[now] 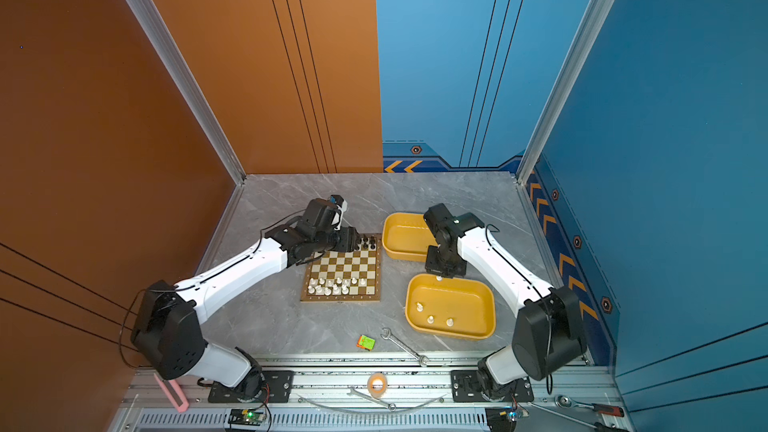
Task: Set up the chess pieces on the board
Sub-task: 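Close the right gripper on the white pawn and carry it to the board, then lower the white pawn onto the last second-rank square and open the right gripper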
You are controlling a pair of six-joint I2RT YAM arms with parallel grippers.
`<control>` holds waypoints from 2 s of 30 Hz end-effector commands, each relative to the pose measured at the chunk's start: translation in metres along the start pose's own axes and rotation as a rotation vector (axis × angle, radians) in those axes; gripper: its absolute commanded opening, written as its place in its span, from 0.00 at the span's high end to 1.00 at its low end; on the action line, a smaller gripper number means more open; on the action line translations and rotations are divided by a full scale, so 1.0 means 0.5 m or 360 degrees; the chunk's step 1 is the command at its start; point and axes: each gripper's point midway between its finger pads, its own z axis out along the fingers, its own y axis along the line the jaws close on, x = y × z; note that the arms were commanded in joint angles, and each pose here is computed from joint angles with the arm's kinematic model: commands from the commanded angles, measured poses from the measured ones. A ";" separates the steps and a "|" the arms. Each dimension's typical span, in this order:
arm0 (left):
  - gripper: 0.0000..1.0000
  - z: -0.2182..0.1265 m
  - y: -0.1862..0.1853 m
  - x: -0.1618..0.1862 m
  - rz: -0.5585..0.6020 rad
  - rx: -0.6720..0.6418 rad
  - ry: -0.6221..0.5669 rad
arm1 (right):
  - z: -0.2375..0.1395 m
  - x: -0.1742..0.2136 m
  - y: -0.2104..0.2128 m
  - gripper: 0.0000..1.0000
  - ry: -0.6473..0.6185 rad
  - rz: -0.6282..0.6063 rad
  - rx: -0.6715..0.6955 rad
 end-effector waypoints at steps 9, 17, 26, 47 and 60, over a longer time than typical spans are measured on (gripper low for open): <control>0.34 -0.087 0.116 0.073 -0.0184 -0.0125 -0.0082 | 0.046 -0.021 0.198 0.92 0.0138 -0.0389 0.0060; 0.33 -0.121 0.150 0.114 -0.0243 -0.0170 -0.0092 | 0.144 0.029 0.304 0.92 0.0268 -0.0579 0.0049; 0.33 -0.142 0.179 0.115 -0.0276 -0.0197 -0.0095 | 0.191 0.044 0.347 0.92 0.0331 -0.0622 0.0011; 0.32 -0.147 0.194 0.110 -0.0301 -0.0214 -0.0092 | 0.218 0.049 0.370 0.91 0.0384 -0.0649 -0.0014; 0.33 -0.142 0.195 0.110 -0.0311 -0.0199 -0.0102 | 0.207 0.053 0.353 0.78 0.0374 -0.0652 0.0030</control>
